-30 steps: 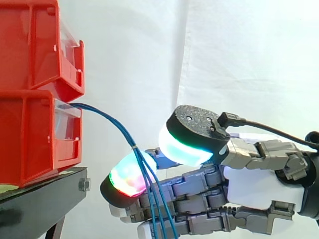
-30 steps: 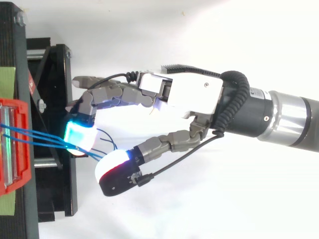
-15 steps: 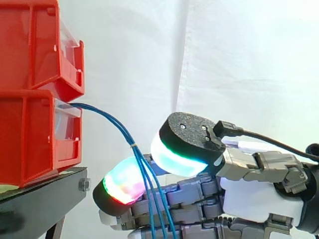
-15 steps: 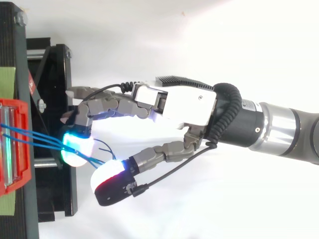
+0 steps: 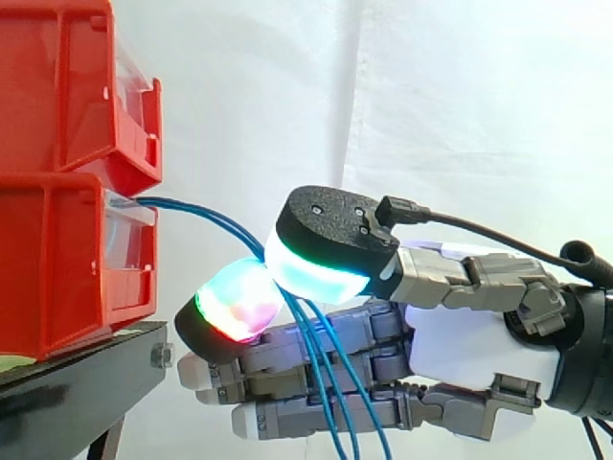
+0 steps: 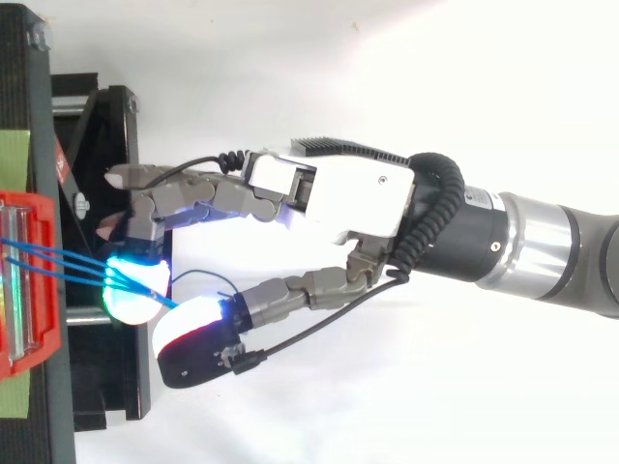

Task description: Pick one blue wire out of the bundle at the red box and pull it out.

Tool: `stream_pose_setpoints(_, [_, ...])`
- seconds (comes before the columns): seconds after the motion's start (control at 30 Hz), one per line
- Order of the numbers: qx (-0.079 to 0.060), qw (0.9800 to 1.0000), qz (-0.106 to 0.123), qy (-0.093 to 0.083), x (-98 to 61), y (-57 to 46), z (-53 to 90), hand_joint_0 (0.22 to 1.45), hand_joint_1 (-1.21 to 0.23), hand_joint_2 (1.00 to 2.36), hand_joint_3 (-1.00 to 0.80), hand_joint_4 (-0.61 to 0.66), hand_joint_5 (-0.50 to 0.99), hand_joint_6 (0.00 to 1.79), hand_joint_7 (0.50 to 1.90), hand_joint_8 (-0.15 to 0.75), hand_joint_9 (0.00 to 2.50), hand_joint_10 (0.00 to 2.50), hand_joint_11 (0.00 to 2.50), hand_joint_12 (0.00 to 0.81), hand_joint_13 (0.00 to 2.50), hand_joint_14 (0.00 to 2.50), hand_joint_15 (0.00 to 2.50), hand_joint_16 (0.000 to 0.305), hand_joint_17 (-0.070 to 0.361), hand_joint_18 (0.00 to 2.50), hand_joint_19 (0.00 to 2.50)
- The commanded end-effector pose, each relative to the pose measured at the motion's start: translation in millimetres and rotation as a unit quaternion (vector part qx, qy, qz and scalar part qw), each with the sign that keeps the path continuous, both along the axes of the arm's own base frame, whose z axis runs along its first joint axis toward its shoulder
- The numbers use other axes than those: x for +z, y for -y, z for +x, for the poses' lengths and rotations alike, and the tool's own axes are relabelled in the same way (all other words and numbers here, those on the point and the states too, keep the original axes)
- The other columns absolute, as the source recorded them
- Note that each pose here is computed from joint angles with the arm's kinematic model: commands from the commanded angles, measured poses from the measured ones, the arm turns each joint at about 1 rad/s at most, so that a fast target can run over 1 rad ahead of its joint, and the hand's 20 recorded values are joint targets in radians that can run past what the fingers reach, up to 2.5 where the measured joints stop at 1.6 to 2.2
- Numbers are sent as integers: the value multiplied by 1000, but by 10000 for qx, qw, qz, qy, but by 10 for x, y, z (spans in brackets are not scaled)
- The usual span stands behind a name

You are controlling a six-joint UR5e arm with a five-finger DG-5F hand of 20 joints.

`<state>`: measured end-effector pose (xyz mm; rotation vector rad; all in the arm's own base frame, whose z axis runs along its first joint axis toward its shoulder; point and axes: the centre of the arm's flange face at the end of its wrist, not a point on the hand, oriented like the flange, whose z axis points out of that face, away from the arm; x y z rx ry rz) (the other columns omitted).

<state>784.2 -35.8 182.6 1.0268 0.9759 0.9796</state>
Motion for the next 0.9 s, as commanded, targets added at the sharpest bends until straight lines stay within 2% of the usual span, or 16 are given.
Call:
stream_pose_setpoints(0.0, [-12,10000,1,3,49,14,25,588,-703,1011,-337,244,-82,513,1229,267,515,5,116,362,166,6,133,64,144,0,283])
stream_pose_setpoints(0.23, [-14,10000,-12,-29,74,12,38,604,-697,1012,-307,227,-90,571,1146,265,540,5,135,360,185,6,137,63,142,11,305])
stream_pose_setpoints(0.33, [-20,10000,-7,-42,70,24,35,584,-682,1011,-335,265,-79,500,1250,265,540,5,122,361,185,6,143,63,142,11,304])
stream_pose_setpoints(0.5, [10,10000,-19,-71,58,20,29,562,-599,1010,-349,287,-88,502,1142,260,547,3,87,363,187,5,140,65,145,12,321])
stream_pose_setpoints(0.57, [4,9999,-20,-107,50,43,22,562,-588,1010,-356,289,-90,503,1110,264,551,3,95,363,187,8,140,65,146,8,314])
stream_pose_setpoints(0.67, [-5,9999,-6,-165,35,143,8,558,-573,1009,-360,295,-90,503,1100,265,557,4,89,365,193,6,145,65,146,10,322])
stream_pose_setpoints(0.87, [85,9996,29,-257,12,226,-12,606,-593,1015,-238,278,-86,502,1141,261,575,5,116,359,210,6,151,62,140,39,334])
